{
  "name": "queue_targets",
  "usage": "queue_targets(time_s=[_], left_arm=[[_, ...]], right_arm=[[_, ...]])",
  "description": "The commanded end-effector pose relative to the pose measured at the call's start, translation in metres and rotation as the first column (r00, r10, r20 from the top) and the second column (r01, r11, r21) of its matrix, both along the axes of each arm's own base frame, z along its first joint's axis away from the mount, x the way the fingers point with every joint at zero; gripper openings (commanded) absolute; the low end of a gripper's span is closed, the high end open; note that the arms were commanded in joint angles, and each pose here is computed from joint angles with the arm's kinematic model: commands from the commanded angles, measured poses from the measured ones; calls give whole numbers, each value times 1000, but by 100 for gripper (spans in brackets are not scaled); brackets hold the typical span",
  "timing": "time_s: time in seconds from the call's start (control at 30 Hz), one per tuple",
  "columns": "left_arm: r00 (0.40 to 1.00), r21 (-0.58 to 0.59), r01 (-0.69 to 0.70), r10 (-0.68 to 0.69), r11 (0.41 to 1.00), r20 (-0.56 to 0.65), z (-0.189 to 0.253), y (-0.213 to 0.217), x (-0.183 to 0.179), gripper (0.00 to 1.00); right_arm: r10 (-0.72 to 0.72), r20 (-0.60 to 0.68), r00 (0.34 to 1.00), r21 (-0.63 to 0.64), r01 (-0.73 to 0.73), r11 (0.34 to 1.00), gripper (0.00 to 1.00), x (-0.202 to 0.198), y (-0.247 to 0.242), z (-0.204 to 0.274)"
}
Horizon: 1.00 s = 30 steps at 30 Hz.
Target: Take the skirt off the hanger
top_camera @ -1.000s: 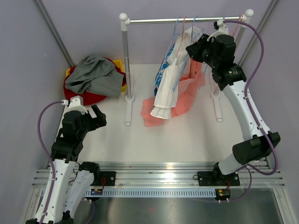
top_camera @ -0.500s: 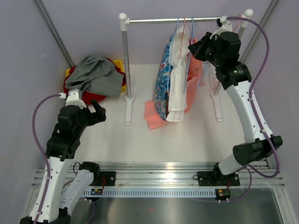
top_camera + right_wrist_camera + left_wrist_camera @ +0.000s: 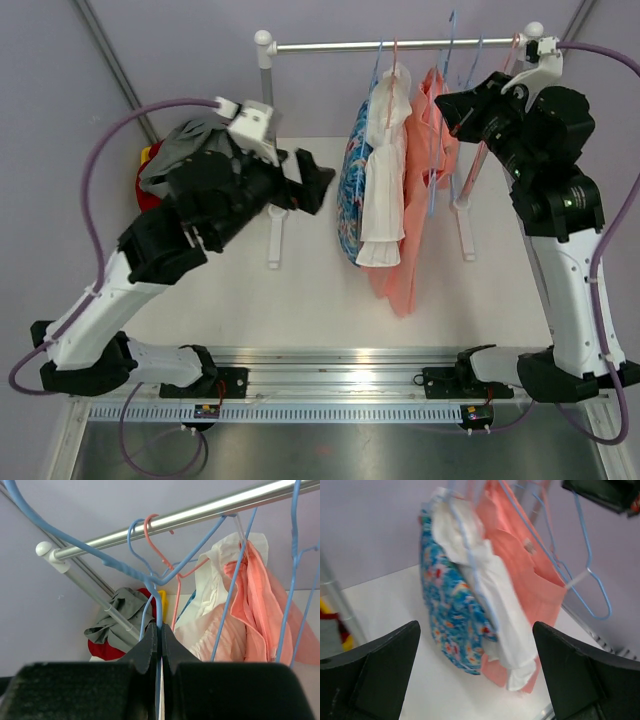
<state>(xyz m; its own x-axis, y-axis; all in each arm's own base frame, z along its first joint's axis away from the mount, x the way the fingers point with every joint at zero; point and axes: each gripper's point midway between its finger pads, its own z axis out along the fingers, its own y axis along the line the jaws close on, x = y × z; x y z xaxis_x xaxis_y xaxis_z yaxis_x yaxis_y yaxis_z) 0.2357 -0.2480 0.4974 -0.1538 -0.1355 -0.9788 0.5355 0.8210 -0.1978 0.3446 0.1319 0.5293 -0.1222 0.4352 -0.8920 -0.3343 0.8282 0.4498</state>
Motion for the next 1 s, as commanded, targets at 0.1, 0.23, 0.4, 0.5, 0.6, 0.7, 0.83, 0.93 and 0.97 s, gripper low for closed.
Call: queue_targets(time_s=[0.1, 0.23, 0.4, 0.5, 0.6, 0.7, 0.83, 0.93, 0.97], left_arm=[[945, 49, 321, -323, 946, 45, -45, -110, -52, 99], [905, -53, 424, -421, 904, 70, -59, -146, -77, 99], [873, -68, 487, -482, 871, 78, -77, -182, -98, 99], [849, -92, 528, -521, 844, 90, -77, -204, -104, 99], [823, -131, 567, -557, 813, 110, -68, -219, -115, 99], [802, -153, 598, -588, 787, 109, -69, -240, -122, 99], [821, -144, 571, -564, 808, 90, -80, -261, -125, 99], [867, -133, 499, -492, 856, 80, -90, -266, -114, 88], [871, -129, 491, -484, 862, 81, -92, -268, -114, 65]], right_arm=[[26, 149, 988, 59, -35, 998, 0, -60, -10, 51], [27, 171, 985, 62, -38, 997, 0, -80, -16, 61], [49, 173, 984, 76, -63, 995, 0, -98, -16, 70], [57, 181, 982, 95, -76, 993, 0, -108, -17, 73], [61, 188, 980, 107, -82, 991, 0, -114, -17, 74], [60, 182, 981, 115, -82, 990, 0, -115, -18, 73], [63, 196, 978, 126, -89, 988, 0, -122, -19, 80], [58, 203, 977, 125, -85, 988, 0, -127, -21, 85], [55, 203, 978, 123, -81, 989, 0, -127, -22, 85]])
